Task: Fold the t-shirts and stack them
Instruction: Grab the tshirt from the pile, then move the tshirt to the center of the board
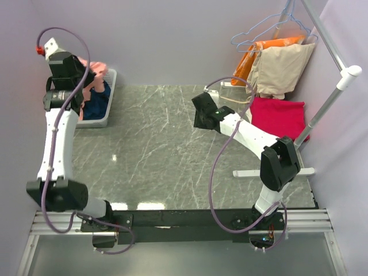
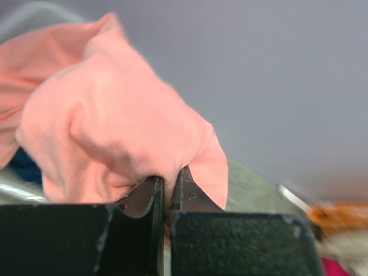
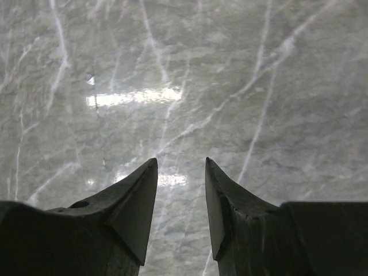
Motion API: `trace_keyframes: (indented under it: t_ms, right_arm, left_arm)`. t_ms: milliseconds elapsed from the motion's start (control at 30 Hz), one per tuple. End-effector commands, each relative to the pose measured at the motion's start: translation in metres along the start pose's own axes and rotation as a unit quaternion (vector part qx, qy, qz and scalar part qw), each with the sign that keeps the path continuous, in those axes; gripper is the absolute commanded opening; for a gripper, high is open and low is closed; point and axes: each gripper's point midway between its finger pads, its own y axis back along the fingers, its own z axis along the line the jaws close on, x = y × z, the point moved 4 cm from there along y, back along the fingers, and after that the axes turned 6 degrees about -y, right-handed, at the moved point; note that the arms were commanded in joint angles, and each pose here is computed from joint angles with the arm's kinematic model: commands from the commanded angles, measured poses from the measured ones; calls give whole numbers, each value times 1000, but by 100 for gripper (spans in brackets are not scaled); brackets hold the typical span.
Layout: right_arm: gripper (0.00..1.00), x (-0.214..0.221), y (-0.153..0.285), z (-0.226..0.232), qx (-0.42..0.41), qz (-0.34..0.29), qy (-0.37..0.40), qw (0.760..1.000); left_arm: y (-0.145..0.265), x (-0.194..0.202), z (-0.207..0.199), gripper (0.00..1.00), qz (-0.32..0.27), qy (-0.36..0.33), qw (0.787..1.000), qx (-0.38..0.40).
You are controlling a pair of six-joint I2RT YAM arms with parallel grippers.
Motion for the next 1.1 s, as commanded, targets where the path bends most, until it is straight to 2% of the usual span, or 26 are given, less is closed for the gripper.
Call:
trace_keyframes:
  t_ms: [0, 167, 300, 367, 500, 600, 700, 767, 833, 967, 1000, 1067]
  right_arm:
    - [46, -31, 30, -27, 27, -59, -81, 995]
    - [45, -42, 40, -65, 56, -76, -154, 984]
    - [45, -50, 54, -92, 65, -94, -190, 975]
    - [45, -50, 59, -108, 75, -103, -208, 970]
    - [45, -39, 64, -127, 85, -109, -223, 965]
    - [45, -36, 68, -132, 76, -115, -232, 963]
    - [45, -38, 68, -133, 74, -118, -231, 963]
    - [45, -37, 68, -135, 81, -113, -226, 964]
    - [46, -38, 69, -135, 81, -114, -220, 965]
    - [50, -38, 67, -129, 58, -108, -200, 972]
    - [52, -36, 65, -127, 51, -102, -189, 975]
    - [59, -34, 60, -111, 1, -79, -163, 983]
  left_arm:
    - [58, -4, -72, 1, -8, -26, 985, 169]
    - [116, 21, -133, 1, 30, -53, 951, 304]
    - [177, 41, -181, 1, 45, -88, 906, 412]
    - [199, 38, -192, 1, 34, -99, 893, 438]
    - [258, 43, -217, 1, 33, -110, 841, 528]
    - [283, 43, -226, 1, 30, -118, 817, 564]
    - [272, 51, -226, 1, 37, -122, 833, 538]
    - [253, 65, -219, 1, 47, -123, 860, 492]
    - [244, 75, -211, 1, 61, -116, 878, 461]
    - [207, 96, -171, 1, 68, -98, 943, 312]
    - [195, 93, -157, 1, 52, -78, 964, 247]
    - [186, 101, -135, 1, 51, -76, 977, 190]
